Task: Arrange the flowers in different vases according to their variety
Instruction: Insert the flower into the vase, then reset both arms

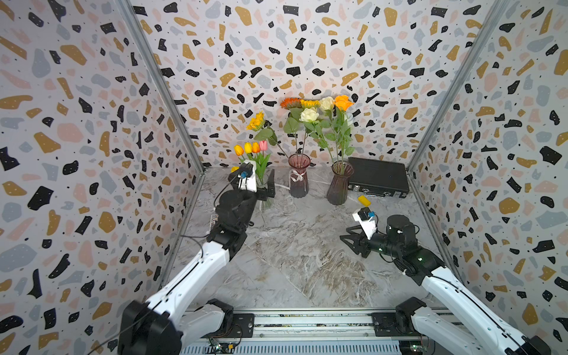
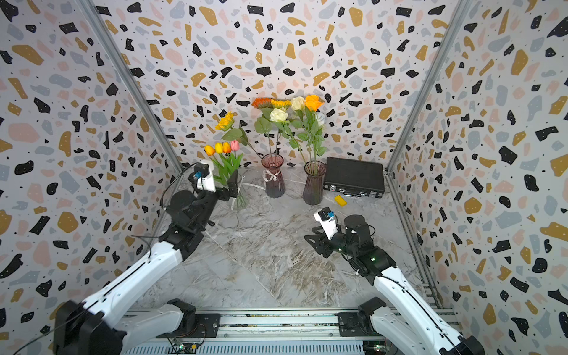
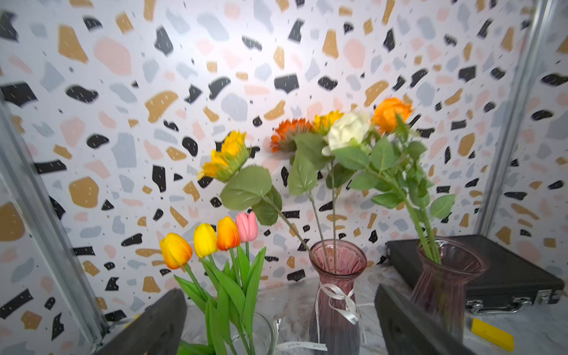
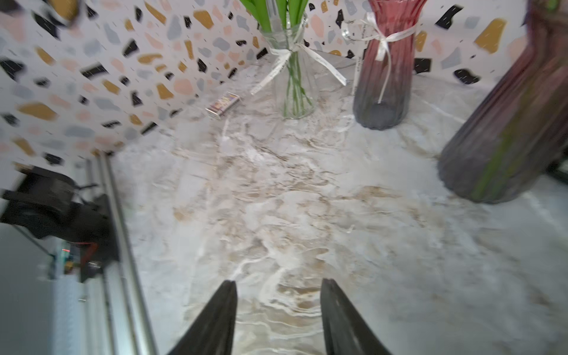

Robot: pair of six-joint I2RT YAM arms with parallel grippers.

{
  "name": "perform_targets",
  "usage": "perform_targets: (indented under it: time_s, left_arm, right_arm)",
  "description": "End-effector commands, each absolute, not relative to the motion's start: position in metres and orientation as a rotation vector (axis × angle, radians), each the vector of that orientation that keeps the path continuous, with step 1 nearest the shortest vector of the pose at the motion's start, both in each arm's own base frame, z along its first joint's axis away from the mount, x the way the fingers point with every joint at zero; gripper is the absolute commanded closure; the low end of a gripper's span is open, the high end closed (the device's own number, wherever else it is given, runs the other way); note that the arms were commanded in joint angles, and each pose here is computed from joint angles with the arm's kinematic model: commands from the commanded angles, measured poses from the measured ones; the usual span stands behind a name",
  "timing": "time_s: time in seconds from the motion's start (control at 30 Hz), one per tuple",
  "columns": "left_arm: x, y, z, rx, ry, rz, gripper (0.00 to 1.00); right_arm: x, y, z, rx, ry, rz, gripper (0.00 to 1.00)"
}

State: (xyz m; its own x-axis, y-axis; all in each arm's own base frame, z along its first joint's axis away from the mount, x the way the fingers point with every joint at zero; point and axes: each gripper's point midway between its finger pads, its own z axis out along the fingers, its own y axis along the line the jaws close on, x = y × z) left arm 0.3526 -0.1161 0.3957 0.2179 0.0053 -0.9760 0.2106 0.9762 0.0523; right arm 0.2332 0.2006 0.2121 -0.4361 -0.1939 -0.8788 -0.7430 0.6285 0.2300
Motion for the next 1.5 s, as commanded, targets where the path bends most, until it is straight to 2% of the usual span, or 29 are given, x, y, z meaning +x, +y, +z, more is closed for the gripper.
perform_targets:
  time_s: [0.0, 0.2, 0.33, 0.43, 0.53, 0.77, 0.87, 1.0, 1.13, 1.23, 1.37, 1.47]
  left_arm:
    - [0.32, -0.087, 0.4, 0.117, 1.292, -0.075, 0.0]
    - [0.299, -0.031, 0.321, -0.164, 1.5, 0.042, 0.0]
    - [0.277, 0.021, 0.26, -0.473, 1.525, 0.241, 0.0]
    - [0.272, 0.027, 0.231, -0.481, 1.521, 0.276, 0.0]
    - [0.272, 0.027, 0.212, -0.416, 1.503, 0.345, 0.0]
    - [0.302, -0.006, 0.183, -0.158, 1.532, 0.303, 0.0]
    - [0.312, -0.016, 0.187, -0.089, 1.535, 0.305, 0.01]
    - [0.303, -0.004, 0.154, -0.095, 1.682, 0.39, 0.01]
    - [0.292, 0.02, 0.151, -0.191, 1.64, 0.385, 0.0]
    - [0.314, 0.015, 0.139, -0.176, 1.684, 0.285, 0.0]
    - [0.35, -0.008, 0.115, -0.017, 1.713, 0.268, 0.0]
    - [0.357, -0.009, 0.1, 0.001, 1.887, 0.238, 0.01]
  right_arm:
    - [0.257, 0.177, 0.21, -0.593, 2.035, 0.595, 0.0]
    - [0.291, 0.146, 0.212, -0.408, 2.073, 0.346, 0.0]
    - [0.318, 0.088, 0.217, -0.23, 2.041, -0.075, 0.0]
    - [0.334, 0.05, 0.219, -0.2, 1.934, -0.43, 0.0]
    - [0.339, 0.025, 0.21, -0.155, 1.847, -0.625, 0.0]
    - [0.341, 0.009, 0.141, -0.119, 1.845, -0.618, 0.0]
    - [0.341, 0.006, 0.133, -0.064, 1.758, -0.532, 0.0]
    - [0.346, -0.001, 0.116, -0.003, 1.735, -0.418, 0.0]
    - [0.354, 0.002, 0.101, -0.048, 1.764, -0.313, 0.0]
    - [0.367, 0.0, 0.095, -0.046, 1.839, -0.262, 0.0]
    - [0.38, -0.012, 0.085, 0.001, 1.934, -0.163, 0.0]
    - [0.383, -0.016, 0.086, 0.023, 1.934, -0.144, 0.0]
